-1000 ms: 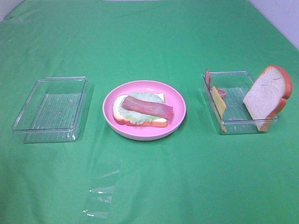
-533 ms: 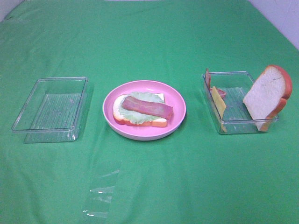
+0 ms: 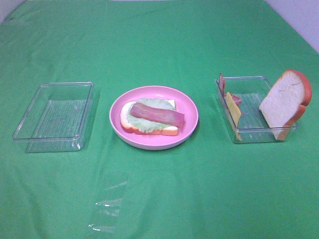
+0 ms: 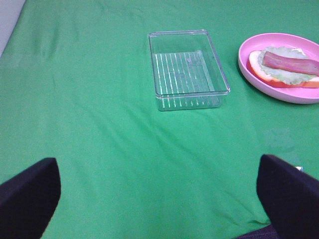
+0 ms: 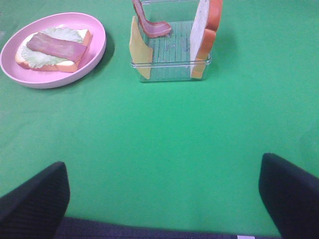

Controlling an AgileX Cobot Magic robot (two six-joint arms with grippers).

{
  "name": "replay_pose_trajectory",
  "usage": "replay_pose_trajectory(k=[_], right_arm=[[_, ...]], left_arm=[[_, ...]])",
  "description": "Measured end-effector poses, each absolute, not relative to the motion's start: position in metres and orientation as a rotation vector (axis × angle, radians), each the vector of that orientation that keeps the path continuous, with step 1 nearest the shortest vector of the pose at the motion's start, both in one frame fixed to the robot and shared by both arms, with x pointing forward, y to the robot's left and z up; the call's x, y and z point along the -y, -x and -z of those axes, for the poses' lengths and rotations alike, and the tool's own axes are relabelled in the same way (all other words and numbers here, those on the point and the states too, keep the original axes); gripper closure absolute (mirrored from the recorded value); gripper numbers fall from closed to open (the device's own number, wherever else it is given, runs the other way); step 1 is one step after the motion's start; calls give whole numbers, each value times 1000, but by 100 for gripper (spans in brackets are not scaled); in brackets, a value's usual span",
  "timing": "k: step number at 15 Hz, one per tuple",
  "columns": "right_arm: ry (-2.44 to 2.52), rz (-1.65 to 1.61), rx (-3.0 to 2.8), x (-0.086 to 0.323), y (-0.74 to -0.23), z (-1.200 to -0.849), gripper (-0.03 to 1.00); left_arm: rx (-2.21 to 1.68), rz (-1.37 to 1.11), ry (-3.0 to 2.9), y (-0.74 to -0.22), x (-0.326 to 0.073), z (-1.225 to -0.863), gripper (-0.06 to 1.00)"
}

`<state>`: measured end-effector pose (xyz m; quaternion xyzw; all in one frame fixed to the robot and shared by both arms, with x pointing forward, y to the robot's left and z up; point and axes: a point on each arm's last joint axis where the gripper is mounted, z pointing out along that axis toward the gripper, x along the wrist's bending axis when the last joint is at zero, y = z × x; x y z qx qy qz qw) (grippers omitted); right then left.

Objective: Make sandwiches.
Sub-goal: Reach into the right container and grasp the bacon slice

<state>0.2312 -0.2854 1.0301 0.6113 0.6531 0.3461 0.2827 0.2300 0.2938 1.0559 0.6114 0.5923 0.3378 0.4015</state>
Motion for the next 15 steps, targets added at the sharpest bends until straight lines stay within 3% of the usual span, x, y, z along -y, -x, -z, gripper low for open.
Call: replay_pose_trajectory(k=[15], right_arm=[[-1638, -927, -1748, 285, -231, -1030, -1]], left_arm=[[-1497, -854, -1550, -230, -294, -1055, -5]])
